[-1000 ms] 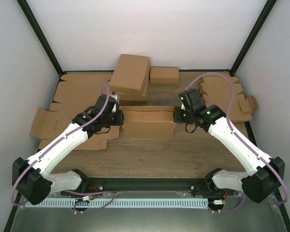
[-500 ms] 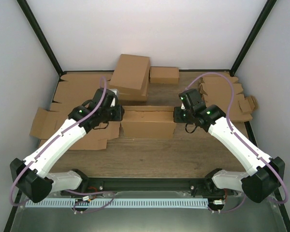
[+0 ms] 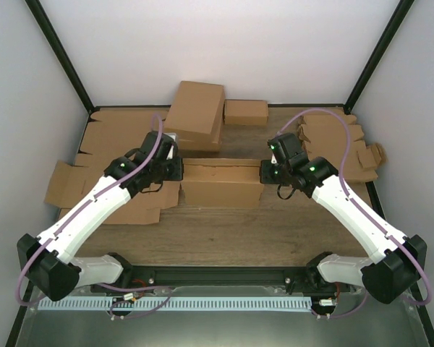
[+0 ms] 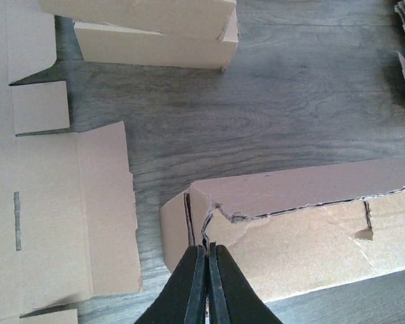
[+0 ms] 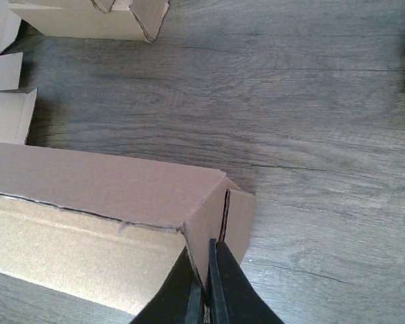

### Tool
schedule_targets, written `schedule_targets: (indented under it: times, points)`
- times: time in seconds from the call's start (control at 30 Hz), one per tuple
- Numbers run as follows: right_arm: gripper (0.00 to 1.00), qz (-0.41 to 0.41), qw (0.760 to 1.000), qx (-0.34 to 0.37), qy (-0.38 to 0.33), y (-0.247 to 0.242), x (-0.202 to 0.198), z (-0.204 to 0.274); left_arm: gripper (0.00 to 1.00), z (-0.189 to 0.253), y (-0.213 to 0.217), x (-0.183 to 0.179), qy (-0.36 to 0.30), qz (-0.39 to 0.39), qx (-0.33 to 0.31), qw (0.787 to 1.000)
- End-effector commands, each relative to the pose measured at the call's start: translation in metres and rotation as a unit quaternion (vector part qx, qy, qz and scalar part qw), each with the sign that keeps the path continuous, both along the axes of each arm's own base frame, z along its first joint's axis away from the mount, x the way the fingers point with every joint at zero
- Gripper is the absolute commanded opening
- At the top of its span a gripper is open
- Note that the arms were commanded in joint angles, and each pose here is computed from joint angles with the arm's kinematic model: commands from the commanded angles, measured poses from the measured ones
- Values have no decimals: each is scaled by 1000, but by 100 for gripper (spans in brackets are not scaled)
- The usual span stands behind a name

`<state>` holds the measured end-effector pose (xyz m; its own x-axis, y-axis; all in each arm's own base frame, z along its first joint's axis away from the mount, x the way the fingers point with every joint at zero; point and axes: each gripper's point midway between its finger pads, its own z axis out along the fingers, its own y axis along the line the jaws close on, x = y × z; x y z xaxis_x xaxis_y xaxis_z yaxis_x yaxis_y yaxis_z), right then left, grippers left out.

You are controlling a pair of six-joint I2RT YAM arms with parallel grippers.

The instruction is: Fold the paper box

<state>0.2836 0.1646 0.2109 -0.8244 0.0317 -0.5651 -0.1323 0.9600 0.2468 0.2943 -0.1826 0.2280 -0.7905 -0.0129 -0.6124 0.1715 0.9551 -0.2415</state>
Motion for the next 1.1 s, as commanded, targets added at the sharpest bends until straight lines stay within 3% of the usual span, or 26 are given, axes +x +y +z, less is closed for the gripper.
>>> schedule_targets:
  times: [0.0, 1.07]
  points:
    - [2, 14, 997, -33, 70, -8, -29, -28, 4, -13, 2, -7, 17, 0, 2, 1000]
    - [1, -9, 996, -62, 66, -21, -39, -48, 4, -53, -4, -32, 51, -20, 2, 998]
